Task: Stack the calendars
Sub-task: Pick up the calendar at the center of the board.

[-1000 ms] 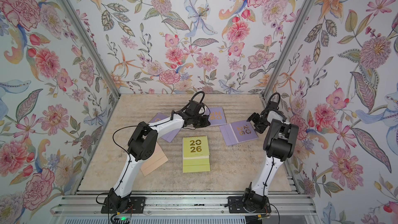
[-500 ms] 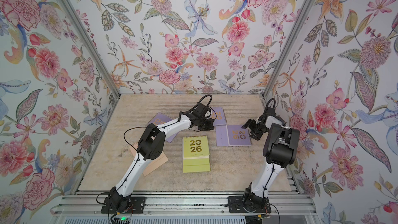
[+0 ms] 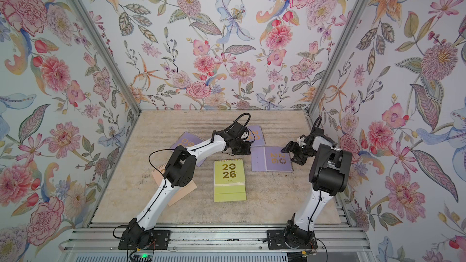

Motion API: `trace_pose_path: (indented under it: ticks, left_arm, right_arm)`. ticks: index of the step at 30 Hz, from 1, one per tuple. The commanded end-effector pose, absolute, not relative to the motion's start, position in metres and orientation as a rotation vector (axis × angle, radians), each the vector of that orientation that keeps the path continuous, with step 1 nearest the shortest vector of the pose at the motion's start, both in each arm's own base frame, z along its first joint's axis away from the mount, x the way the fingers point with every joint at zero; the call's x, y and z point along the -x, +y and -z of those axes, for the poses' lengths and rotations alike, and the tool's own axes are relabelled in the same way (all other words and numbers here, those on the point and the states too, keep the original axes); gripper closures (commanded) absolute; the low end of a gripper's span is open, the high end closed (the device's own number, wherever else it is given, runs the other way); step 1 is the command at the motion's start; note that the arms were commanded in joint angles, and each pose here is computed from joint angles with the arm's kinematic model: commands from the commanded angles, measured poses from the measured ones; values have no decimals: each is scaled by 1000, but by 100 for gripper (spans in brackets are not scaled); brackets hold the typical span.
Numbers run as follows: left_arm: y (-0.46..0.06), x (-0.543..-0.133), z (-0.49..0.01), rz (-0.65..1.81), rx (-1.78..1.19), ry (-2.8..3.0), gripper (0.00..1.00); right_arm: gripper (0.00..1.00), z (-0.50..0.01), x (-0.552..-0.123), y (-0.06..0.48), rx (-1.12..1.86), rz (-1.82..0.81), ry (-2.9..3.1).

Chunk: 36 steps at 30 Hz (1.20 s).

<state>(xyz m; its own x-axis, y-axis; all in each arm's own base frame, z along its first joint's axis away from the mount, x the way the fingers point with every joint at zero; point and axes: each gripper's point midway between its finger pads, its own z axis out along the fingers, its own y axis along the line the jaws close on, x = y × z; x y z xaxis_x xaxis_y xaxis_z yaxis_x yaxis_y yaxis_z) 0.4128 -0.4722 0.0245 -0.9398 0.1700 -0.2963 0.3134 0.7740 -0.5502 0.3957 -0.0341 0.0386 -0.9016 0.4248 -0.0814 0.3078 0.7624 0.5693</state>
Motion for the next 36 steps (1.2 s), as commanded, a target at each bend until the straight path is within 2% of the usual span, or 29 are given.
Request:
trace_pose_path:
  ticks: [1,9,17,21,27,29,33,36]
  left_arm:
    - [-476,-406,-7,857,-417,2777,100]
    - [-477,-397,3,883,-420,2806,100]
    - [-480,-402,-5,922,-404,2784,100]
    - [-480,-407,-16,947,-391,2758,100]
    - [-482,-421,-52,1005,-371,2678,100]
    - [-481,-426,-67,1023,-365,2647,100]
    - [-476,-437,-104,1046,-356,2573,92]
    - [-468,-443,-136,1050,-361,2509,84]
  right_arm:
    - [18,-30,-381,-23,-493,-927,2815]
    - [19,-52,-393,2,-426,-1282,2638]
    - [30,-88,-400,27,-332,-1536,2456]
    - [42,-88,-400,36,-293,-1514,2484]
    - [75,-100,-404,31,-270,-1378,2524]
    - [83,-108,-405,29,-258,-1343,2518]
    - [91,-133,-408,28,-227,-1313,2476]
    - [93,-153,-408,29,-198,-1280,2447]
